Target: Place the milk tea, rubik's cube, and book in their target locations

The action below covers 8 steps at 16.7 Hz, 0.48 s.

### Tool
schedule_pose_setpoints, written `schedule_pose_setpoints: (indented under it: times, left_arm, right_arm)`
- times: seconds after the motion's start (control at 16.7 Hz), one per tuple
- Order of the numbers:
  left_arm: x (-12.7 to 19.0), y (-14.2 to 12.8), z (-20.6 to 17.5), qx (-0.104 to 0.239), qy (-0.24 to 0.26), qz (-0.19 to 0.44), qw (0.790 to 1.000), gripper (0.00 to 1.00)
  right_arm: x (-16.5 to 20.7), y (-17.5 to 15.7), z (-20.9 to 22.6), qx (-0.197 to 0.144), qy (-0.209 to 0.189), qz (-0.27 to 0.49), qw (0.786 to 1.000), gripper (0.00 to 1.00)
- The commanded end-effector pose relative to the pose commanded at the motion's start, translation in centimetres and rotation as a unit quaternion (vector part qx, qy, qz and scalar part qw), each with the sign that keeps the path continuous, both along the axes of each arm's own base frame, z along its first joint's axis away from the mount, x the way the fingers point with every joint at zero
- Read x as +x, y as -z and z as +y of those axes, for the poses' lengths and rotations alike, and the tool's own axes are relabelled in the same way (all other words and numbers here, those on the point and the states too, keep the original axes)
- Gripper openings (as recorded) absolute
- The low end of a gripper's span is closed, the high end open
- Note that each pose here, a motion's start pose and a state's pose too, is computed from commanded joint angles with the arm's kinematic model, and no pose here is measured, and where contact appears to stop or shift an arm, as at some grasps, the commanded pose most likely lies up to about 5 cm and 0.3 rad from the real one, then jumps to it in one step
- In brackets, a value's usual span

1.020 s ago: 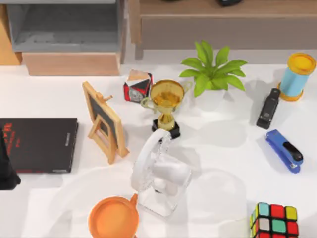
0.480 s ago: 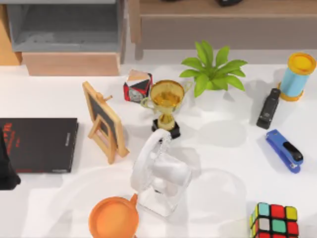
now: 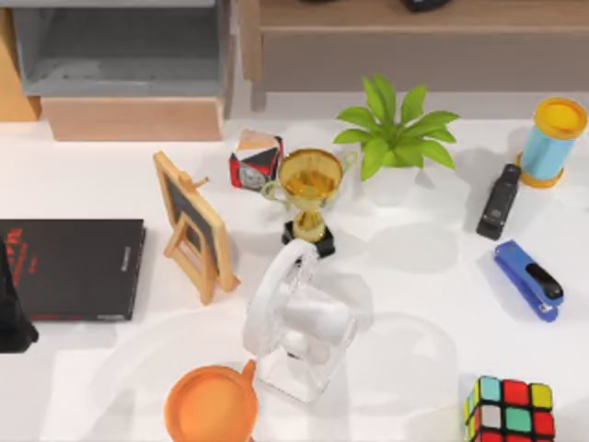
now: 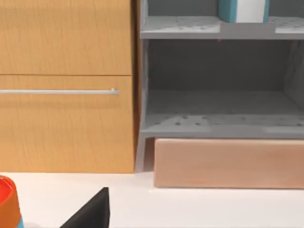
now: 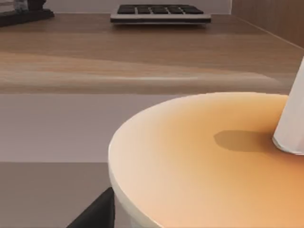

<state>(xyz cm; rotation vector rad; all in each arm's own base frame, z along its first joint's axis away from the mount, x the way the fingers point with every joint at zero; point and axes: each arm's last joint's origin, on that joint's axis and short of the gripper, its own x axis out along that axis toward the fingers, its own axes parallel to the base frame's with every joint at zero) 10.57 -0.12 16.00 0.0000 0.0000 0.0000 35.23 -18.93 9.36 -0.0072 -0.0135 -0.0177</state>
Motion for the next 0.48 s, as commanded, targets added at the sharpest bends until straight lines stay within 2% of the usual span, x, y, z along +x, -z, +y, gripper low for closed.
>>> schedule_pose_setpoints:
  times: [0.24,0.48]
  left_arm:
    - [0.0,0.0,0.0,0.0,0.0,0.0,1.0,1.0]
    - [0.0,0.0,0.0,0.0,0.0,0.0,1.0,1.0]
  right_arm:
    - [-0.1,0.0,0.0,0.0,-0.001,0.001,1.0,1.0]
    - [-2.1,0.1,0.1,0.001,-0.002,0.002,1.0,1.0]
